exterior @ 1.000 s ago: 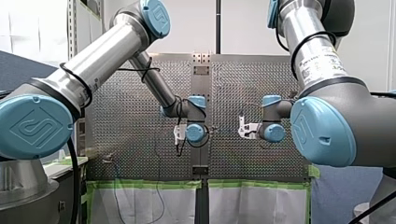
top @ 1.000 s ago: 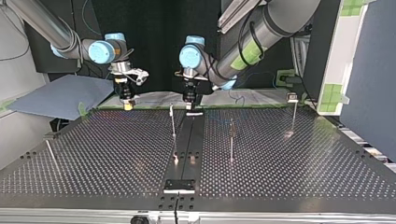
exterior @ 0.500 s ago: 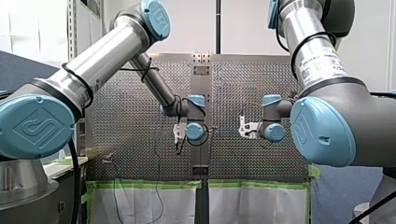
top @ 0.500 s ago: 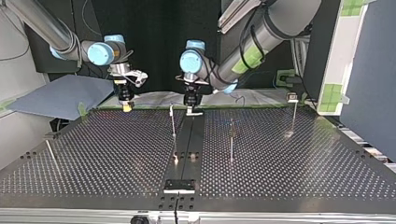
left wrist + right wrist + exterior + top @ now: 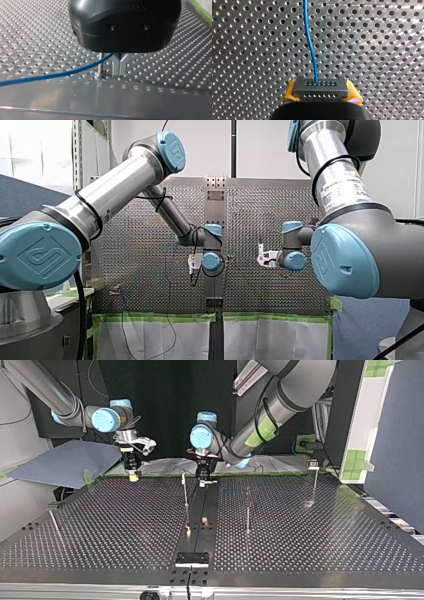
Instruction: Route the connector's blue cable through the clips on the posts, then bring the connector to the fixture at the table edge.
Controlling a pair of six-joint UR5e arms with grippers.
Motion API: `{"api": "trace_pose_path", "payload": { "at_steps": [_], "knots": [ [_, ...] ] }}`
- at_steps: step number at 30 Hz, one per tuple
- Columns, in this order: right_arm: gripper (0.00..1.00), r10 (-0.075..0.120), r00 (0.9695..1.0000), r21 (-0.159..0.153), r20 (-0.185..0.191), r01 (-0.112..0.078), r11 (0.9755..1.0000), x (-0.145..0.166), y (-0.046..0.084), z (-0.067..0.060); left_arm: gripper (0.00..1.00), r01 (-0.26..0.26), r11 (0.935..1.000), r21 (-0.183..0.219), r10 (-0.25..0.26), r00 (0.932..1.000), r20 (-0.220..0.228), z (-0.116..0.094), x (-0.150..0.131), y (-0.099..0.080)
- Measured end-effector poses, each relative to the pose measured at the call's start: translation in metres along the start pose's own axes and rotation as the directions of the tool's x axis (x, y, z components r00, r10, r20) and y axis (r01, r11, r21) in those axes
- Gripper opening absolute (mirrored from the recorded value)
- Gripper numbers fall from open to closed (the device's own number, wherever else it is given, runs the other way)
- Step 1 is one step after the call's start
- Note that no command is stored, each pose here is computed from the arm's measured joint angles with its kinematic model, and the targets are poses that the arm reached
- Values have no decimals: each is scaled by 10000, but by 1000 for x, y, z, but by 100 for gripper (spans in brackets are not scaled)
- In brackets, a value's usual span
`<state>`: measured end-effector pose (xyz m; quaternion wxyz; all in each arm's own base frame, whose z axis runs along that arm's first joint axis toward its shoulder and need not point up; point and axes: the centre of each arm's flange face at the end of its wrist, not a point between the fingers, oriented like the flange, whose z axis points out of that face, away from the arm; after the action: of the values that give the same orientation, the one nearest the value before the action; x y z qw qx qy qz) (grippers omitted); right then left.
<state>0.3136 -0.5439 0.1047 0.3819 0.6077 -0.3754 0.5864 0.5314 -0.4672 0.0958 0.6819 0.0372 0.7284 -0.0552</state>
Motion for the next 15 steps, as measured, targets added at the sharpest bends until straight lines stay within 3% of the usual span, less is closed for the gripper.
{"api": "trace_pose_path", "payload": {
  "at_steps": [15],
  "knots": [
    [0, 22, 9999, -277, -136, -26, 9996, 4, 16, 9, 0, 76, 9999, -114, -75, 9999, 105, 16, -13, 7]
  ]
}}
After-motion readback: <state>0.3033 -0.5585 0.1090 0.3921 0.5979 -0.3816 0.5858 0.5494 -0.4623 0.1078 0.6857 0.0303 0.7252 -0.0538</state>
